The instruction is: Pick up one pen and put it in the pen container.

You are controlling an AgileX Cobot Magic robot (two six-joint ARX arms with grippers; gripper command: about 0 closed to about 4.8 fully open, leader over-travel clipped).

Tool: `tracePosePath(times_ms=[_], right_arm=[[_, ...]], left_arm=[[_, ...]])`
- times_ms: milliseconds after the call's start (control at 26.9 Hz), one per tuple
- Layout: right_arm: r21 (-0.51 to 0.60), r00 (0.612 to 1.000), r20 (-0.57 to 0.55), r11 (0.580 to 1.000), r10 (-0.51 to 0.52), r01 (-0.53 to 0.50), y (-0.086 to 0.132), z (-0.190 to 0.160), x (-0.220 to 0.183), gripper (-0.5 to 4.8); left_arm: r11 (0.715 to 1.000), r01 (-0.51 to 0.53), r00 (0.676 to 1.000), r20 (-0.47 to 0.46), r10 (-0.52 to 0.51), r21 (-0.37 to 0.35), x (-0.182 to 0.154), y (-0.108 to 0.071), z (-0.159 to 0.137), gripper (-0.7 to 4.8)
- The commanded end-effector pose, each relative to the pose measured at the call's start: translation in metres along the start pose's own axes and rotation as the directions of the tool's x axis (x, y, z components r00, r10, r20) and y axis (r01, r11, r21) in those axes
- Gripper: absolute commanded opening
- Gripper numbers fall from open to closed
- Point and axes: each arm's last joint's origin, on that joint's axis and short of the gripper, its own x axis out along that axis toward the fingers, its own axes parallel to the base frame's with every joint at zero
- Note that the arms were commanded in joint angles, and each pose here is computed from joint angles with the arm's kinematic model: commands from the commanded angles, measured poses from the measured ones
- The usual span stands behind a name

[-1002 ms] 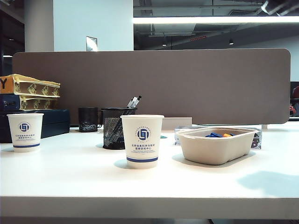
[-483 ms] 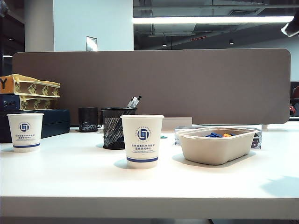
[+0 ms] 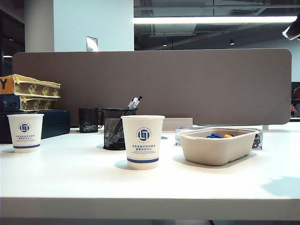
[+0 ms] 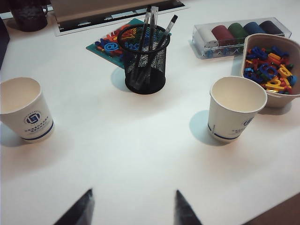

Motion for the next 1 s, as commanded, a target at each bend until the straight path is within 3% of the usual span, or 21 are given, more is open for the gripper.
tracePosePath(times_ms=[37,297,1002], right_arm=[[0.036,0.999,0.027,0.999,-0.023,0.022,0.0,-0.003,0.004,1.12],[0.116,0.999,0.02,0.992,-0.046,0.043,0.002,-0.025,0.02,1.13],[0.113,0.986,0.125,0.989,-0.113,0.099,0.0,-0.028,0.028,1.13]], left_arm=[[1.0,0.0,1.0,0.008,0.0,0.0,0.0,0.0,0.0,2.14],[1.0,-0.002,1.0,0.031,0.002,0.0,0.001,0.0,0.001,2.14],[1.0,-0.011,0.994,0.109,0.013,-0.021,0.02,0.0,-0.013,2.14]])
